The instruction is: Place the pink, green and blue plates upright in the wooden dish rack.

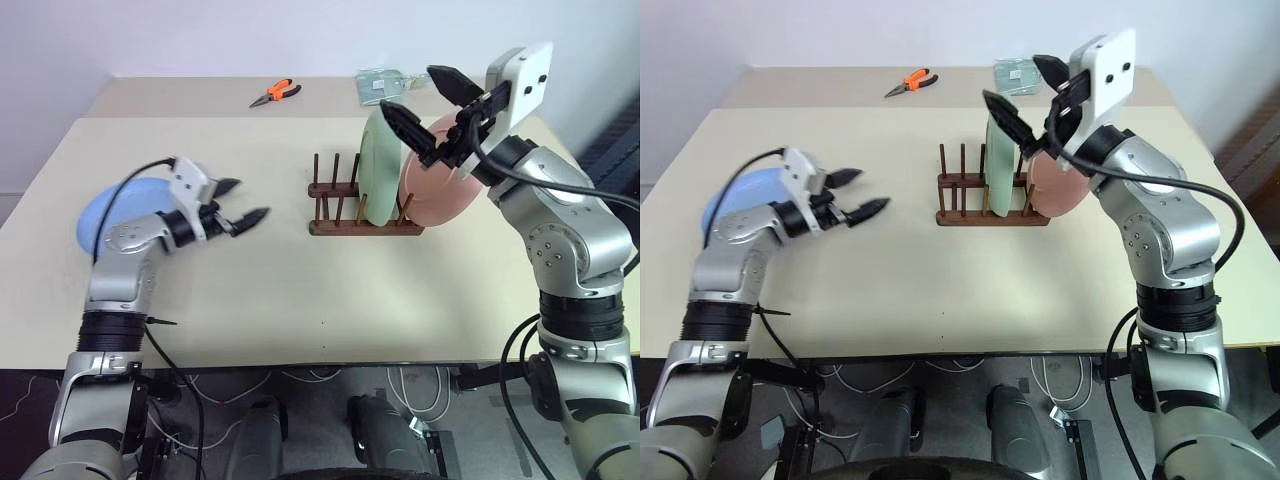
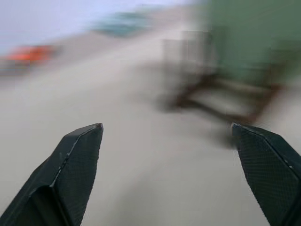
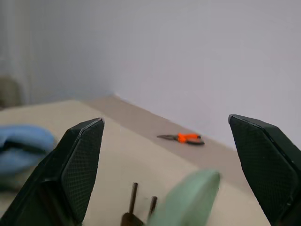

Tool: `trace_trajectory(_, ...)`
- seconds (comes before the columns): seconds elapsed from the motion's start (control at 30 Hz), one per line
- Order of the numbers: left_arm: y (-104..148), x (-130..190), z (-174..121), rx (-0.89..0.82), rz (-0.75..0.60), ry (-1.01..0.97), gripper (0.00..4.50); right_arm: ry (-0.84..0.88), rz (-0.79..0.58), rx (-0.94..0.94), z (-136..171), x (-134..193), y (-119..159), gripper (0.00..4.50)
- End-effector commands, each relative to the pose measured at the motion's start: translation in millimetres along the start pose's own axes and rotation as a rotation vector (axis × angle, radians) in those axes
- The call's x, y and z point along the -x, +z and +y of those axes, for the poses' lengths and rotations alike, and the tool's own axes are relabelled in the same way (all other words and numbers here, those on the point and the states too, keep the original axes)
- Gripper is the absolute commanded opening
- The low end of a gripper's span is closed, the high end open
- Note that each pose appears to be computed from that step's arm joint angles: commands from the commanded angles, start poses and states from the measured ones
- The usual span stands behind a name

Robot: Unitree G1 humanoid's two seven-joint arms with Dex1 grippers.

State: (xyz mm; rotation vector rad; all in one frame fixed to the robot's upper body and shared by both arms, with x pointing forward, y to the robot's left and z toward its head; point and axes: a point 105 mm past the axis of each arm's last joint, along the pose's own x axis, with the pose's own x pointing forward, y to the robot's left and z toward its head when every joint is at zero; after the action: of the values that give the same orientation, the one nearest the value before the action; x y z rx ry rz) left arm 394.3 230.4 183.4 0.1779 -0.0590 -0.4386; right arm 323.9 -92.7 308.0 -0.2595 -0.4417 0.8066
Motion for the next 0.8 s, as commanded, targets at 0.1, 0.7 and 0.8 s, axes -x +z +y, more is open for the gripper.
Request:
trace_trajectory(0.1, 6, 54, 112, 0.074, -0.001, 0.642, 4.47, 0.265, 0.074, 0.21, 68, -11, -14, 4.29)
trace_trajectory(0.7, -91, 111, 107, 0.785, 0.187, 0.892, 3.08, 0.339, 0.085, 0.173, 101, -12, -42, 4.5)
trace_trajectory(0.8, -86, 107, 108, 0.809, 0.154, 0.889, 1.46, 0.325, 0.088, 0.186, 100, -13, -43, 4.5)
